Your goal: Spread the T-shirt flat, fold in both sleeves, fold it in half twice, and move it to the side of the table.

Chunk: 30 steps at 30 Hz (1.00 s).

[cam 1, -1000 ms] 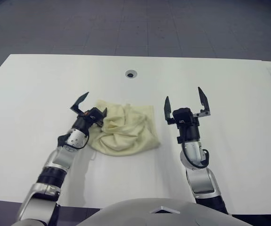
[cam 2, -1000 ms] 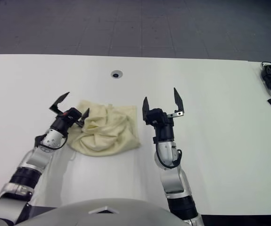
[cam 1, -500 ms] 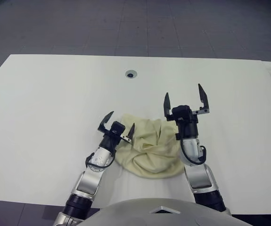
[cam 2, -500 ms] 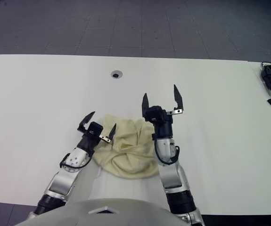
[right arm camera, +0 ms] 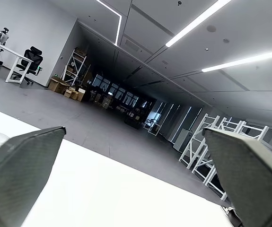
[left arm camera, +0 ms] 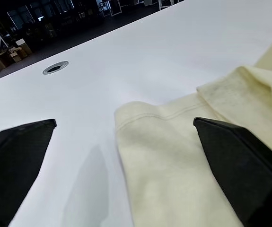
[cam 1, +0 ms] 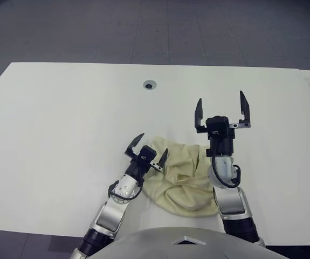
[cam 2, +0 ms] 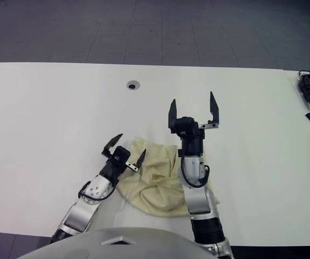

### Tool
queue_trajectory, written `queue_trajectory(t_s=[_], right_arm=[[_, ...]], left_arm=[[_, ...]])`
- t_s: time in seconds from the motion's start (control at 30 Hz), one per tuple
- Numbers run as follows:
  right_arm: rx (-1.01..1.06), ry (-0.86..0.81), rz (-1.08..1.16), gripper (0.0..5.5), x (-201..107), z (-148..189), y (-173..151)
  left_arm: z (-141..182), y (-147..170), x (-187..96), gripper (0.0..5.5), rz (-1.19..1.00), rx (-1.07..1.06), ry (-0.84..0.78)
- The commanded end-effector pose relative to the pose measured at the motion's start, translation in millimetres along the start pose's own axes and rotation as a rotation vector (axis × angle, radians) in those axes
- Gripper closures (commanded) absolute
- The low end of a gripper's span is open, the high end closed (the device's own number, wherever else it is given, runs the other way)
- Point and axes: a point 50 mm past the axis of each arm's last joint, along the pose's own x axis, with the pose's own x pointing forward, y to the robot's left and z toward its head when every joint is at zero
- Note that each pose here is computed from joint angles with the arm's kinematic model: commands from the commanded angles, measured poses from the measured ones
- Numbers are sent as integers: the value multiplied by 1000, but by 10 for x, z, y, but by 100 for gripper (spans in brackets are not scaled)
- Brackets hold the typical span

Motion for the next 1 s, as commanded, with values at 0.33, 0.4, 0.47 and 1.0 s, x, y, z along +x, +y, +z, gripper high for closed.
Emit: queue_trajectory(t_s=[0.33,0.4,0.47,1.0], right_arm=[[71,-60,-44,13,12,164,-179],[90,-52,-58,13,9,168,-217],[122,-26,-73,13,18,150,-265],[221,-12,-14,13,37,177,-441]], left_arm=[[644,612,-260,10,196,-13,-315],[699,620,-249,10,116,58,-348],[687,557,-225,10,-34,148,-348],[294,129,-553,10,-898,172,-261]])
